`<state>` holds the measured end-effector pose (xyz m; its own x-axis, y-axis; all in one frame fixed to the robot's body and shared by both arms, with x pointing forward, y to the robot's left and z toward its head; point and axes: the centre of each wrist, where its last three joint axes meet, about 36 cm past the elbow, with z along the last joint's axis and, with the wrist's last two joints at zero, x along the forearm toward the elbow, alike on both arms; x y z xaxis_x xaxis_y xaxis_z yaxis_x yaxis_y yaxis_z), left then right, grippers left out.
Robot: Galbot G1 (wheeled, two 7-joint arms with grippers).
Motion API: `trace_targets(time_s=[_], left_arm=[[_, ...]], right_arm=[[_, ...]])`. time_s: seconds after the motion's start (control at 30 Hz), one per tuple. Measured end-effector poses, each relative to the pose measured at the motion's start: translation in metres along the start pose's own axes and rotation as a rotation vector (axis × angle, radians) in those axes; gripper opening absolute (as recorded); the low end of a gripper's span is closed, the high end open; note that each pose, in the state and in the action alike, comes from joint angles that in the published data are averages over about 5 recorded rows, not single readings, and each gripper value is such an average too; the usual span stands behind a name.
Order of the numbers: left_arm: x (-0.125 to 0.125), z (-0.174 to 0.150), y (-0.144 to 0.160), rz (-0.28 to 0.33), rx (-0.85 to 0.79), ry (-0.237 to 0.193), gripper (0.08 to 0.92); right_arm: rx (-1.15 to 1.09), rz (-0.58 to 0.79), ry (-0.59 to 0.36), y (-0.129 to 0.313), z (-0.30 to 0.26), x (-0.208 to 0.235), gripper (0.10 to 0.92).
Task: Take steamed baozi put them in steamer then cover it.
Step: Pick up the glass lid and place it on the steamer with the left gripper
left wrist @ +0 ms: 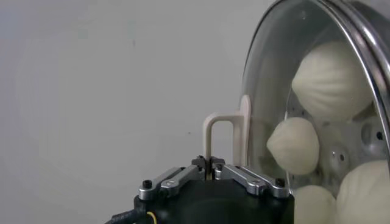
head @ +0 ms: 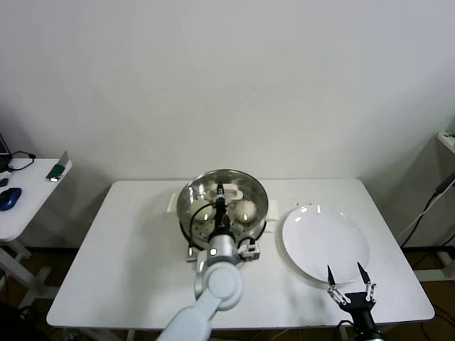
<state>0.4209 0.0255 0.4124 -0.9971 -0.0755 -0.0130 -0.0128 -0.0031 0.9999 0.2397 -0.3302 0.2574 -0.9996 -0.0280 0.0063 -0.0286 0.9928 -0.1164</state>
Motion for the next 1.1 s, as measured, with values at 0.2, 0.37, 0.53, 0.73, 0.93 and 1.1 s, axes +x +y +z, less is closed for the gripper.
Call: trace_targets(time_s=[0.2,0.37,0.53,0.73,0.93,1.1], left_arm=[[-0.001,0.001,-0.001,0.005,-0.002,-0.001,0.134],[0.0,-0.001,-0.003,0.015,0.004,-0.004,0.134],[0.0,-0.001,-0.005,0.02,0.006,-0.004,0.134],[0.0,0.0,-0.005,0.023,0.016,-0.005,0.134],[0.003,0.002,-0.001,0.032,0.038,-0.02,0.216],[0.01,0.005,0.007,0.046,0.07,-0.041,0.363]], right_arm=[[0.002,-0.001,0.001,-0.001,0.001,0.0,0.823],[0.003,-0.001,0.0,-0.002,0.001,0.0,0.823],[0.004,0.0,-0.001,-0.003,0.001,0.0,0.823],[0.003,0.001,-0.004,-0.002,0.001,-0.001,0.823],[0.003,-0.001,0.0,-0.002,0.001,-0.001,0.823],[0.001,-0.004,0.006,-0.001,0.002,-0.002,0.823]])
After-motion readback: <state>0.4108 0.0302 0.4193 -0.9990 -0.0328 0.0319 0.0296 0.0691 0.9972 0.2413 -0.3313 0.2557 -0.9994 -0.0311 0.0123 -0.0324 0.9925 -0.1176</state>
